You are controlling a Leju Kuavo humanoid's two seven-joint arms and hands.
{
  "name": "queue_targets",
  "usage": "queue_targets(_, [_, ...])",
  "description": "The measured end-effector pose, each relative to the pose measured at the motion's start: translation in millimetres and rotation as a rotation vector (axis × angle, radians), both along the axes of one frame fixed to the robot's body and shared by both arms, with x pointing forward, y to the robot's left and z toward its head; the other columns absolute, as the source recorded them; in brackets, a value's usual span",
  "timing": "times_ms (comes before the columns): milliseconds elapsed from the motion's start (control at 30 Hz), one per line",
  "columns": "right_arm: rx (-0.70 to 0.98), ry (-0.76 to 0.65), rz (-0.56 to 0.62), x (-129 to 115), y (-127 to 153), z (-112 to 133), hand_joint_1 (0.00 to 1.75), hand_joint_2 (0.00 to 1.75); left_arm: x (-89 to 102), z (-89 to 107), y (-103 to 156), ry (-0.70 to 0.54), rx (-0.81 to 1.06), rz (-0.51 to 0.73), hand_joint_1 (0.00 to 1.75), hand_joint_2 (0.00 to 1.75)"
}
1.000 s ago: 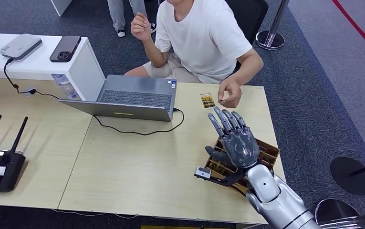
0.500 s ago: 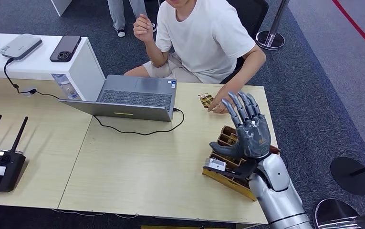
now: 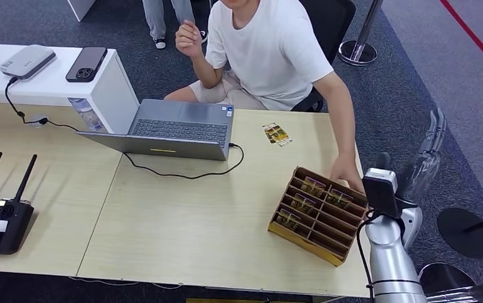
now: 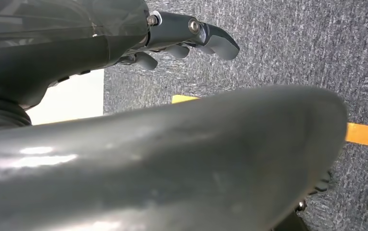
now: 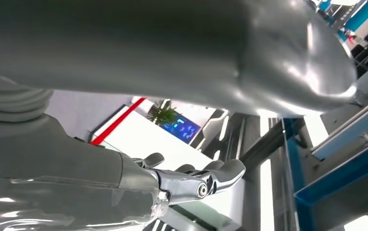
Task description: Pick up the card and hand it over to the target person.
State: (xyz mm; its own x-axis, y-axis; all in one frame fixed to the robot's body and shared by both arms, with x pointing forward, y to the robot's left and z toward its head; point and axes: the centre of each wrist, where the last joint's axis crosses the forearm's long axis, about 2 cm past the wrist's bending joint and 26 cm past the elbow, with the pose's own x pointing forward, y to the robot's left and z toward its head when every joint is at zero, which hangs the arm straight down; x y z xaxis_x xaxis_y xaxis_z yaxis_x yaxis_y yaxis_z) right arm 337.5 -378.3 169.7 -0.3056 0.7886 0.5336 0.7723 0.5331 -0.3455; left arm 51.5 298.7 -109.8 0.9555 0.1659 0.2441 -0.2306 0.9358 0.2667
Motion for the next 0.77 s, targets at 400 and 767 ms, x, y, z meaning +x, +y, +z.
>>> queue_targets(400, [0.280,0.129,-0.093,-12,-73,-33,0.00,0.00,0.8,0.1,0,-0.002,0.000,-0.006,0.00,0.00])
queue_targets(767, [0.627,0.304,-0.310,-82,-142,-109,0.00,0.00,2.5,0.3,-1,-0.008,0.000,-0.018,0.00,0.00])
